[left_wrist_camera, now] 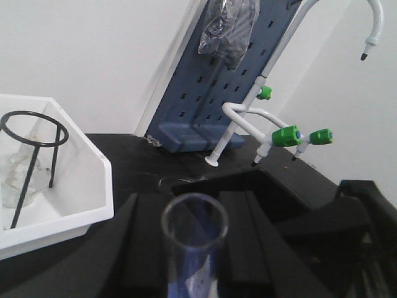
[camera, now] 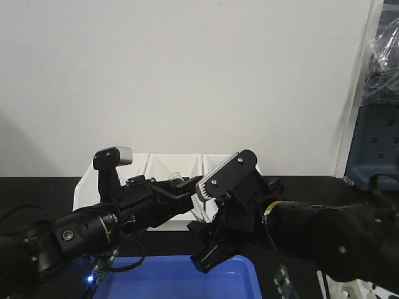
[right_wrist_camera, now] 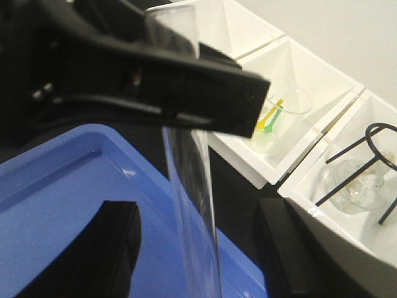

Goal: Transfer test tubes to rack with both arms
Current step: 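Bring the held tube toward the right gripper, right gripper approaching, then close the right gripper on the tube and open the left gripper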

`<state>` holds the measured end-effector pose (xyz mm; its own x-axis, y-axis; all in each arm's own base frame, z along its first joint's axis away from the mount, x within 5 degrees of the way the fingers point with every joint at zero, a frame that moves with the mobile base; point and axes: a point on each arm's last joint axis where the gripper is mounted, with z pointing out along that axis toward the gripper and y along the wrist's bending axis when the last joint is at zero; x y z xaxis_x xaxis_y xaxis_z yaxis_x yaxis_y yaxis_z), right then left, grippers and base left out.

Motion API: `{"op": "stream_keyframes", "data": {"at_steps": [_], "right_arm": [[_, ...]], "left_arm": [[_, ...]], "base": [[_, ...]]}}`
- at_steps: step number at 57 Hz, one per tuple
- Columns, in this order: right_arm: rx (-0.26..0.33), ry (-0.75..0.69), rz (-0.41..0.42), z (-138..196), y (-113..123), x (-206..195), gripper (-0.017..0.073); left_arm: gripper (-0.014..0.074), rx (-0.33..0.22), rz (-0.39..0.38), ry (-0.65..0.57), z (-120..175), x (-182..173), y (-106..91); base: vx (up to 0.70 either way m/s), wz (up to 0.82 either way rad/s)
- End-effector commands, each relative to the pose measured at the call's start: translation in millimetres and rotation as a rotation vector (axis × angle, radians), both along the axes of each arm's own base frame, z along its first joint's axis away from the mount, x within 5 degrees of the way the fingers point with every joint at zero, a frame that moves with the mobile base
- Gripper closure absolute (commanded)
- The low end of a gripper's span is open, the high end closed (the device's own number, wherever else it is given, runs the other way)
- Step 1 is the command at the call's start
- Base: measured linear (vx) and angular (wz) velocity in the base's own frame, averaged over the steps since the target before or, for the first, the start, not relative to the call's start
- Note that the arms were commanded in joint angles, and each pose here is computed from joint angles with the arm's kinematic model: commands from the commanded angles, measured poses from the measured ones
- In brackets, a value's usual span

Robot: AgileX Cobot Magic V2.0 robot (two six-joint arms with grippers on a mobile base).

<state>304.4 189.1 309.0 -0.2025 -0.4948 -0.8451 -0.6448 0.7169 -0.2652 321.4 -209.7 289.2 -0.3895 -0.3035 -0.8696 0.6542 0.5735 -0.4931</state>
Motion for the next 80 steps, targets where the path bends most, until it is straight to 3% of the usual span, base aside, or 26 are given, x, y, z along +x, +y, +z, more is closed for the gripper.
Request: {"op": "stream_keyframes", "data": {"at_steps": [1,23,37,51,80], "right_arm": [[0.072,-0.128,-0.01,32.1,3.4,6.6,0.0095],[0.031,-0.085,0.013,28.1,13.8,21.1,0.0113],[0.045,-0.059,0.01,26.9,14.2,20.2,0.0211],[0.06,-0.07,0.002,28.4,14.2,20.9,0.0235],[0.074,-0.059,-0.005,28.3,14.2,20.9,0.0375]], "left_arm": [[0.0598,-0.131,-0.036,-0.083,35.3,-7.2,-0.5],[0.0598,-0.12,-0.04,-0.085,34.7,-7.4,-0.8],[0.0598,-0.112,-0.049,-0.086,34.2,-8.1,-1.3],[0.0598,-0.113,-0.057,-0.085,34.2,-8.6,-1.8],[0.0598,-0.124,-0.066,-0.094,35.5,-9.4,-2.2]], "base": [[0.0,0.0],[0.0,0.0],[0.0,0.0],[0.0,0.0],[0.0,0.0]]}}
